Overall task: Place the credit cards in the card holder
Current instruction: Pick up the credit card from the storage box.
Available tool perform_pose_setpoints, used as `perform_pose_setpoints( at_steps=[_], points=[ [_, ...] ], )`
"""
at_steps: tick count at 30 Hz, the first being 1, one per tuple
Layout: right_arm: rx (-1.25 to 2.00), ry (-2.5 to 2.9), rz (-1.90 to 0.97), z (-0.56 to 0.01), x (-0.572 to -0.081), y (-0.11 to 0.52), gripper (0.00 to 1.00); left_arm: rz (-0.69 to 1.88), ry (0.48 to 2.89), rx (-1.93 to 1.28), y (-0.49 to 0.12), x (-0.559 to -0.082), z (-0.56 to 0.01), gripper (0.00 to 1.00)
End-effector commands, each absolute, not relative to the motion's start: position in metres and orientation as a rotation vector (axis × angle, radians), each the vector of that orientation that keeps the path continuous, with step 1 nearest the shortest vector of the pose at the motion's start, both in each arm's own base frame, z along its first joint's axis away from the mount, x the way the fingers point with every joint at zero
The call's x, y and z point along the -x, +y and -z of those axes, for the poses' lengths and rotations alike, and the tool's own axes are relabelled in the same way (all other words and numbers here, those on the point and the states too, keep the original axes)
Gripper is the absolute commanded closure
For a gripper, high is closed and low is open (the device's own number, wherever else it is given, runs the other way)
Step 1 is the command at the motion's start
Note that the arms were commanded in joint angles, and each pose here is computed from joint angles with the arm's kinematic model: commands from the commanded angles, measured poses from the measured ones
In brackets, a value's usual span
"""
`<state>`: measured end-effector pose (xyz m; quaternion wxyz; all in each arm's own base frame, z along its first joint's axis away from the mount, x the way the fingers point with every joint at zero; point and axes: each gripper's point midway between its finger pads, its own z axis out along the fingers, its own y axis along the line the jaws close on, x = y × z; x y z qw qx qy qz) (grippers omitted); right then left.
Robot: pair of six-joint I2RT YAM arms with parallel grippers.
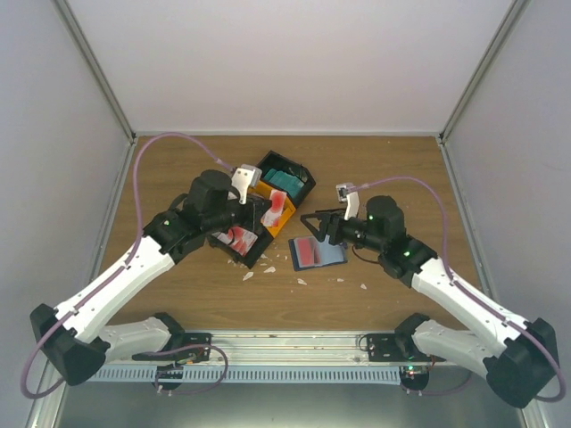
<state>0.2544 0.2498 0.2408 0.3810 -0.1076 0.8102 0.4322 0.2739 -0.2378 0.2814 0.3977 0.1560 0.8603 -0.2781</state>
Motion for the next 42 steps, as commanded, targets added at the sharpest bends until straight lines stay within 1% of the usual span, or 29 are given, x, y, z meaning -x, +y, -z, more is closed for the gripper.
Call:
perform_pose_setpoints(
  at_steps=[1,3,4,7,9,15,19,22,25,26,27,28,29,31,32,33,34,36,42],
  points=[
    [0.409,1.831,-1.292,-0.299,-0.236,0.265,0.3,1.122,1.955,-0.45,-0.275,-0.248,-0.344,1.0],
    [0.425,1.768,-1.347,-0.316,-0.23,0.267,0.26,1.236,1.889,-0.451,-0.28,-0.238,-0.362,1.0],
    [0.429,1.741,-1.374,-0.324,-0.228,0.268,0.26,1.282,1.87,-0.453,-0.282,-0.234,-0.367,1.0],
    [0.425,1.712,-1.44,-0.338,-0.225,0.271,0.3,1.38,1.838,-0.451,-0.285,-0.224,-0.378,1.0],
    [0.419,1.7,-1.475,-0.346,-0.223,0.272,0.38,1.407,1.833,-0.449,-0.285,-0.221,-0.382,1.0],
    [0.413,1.651,-1.549,-0.356,-0.214,0.271,0.67,1.437,1.837,-0.437,-0.285,-0.218,-0.381,1.0],
    [0.436,1.63,-1.624,-0.357,-0.205,0.273,0.77,1.446,1.853,-0.424,-0.286,-0.219,-0.375,1.0],
    [0.437,1.632,-1.632,-0.357,-0.204,0.274,0.86,1.447,1.863,-0.416,-0.287,-0.221,-0.372,1.0],
    [0.42,1.646,-1.614,-0.354,-0.207,0.273,0.98,1.432,1.873,-0.405,-0.286,-0.223,-0.37,1.0],
    [0.412,1.659,-1.594,-0.351,-0.209,0.272,0.99,1.421,1.88,-0.403,-0.285,-0.224,-0.367,0.99],
    [0.402,1.678,-1.565,-0.348,-0.212,0.271,0.99,1.407,1.895,-0.398,-0.285,-0.225,-0.364,0.93],
    [0.397,1.699,-1.534,-0.344,-0.215,0.27,1.0,1.383,1.913,-0.384,-0.283,-0.228,-0.359,0.84],
    [0.389,1.729,-1.494,-0.338,-0.22,0.269,1.0,1.357,1.935,-0.369,-0.281,-0.23,-0.353,0.73],
    [0.366,1.809,-1.379,-0.323,-0.233,0.264,1.0,1.29,1.993,-0.335,-0.276,-0.236,-0.336,0.5],
    [0.351,1.86,-1.316,-0.313,-0.241,0.259,0.99,1.253,2.035,-0.314,-0.274,-0.239,-0.323,0.4],
    [0.337,1.908,-1.258,-0.305,-0.249,0.253,0.99,1.218,2.073,-0.301,-0.272,-0.242,-0.311,0.34],
    [0.326,1.966,-1.196,-0.291,-0.258,0.247,0.99,1.173,2.123,-0.288,-0.27,-0.245,-0.292,0.31],
    [0.275,2.079,-1.085,-0.264,-0.274,0.231,0.99,1.115,2.208,-0.29,-0.269,-0.248,-0.259,0.28],
    [0.172,2.331,-0.879,-0.184,-0.298,0.185,1.0,1.04,2.392,-0.363,-0.28,-0.25,-0.172,0.28]
  ],
)
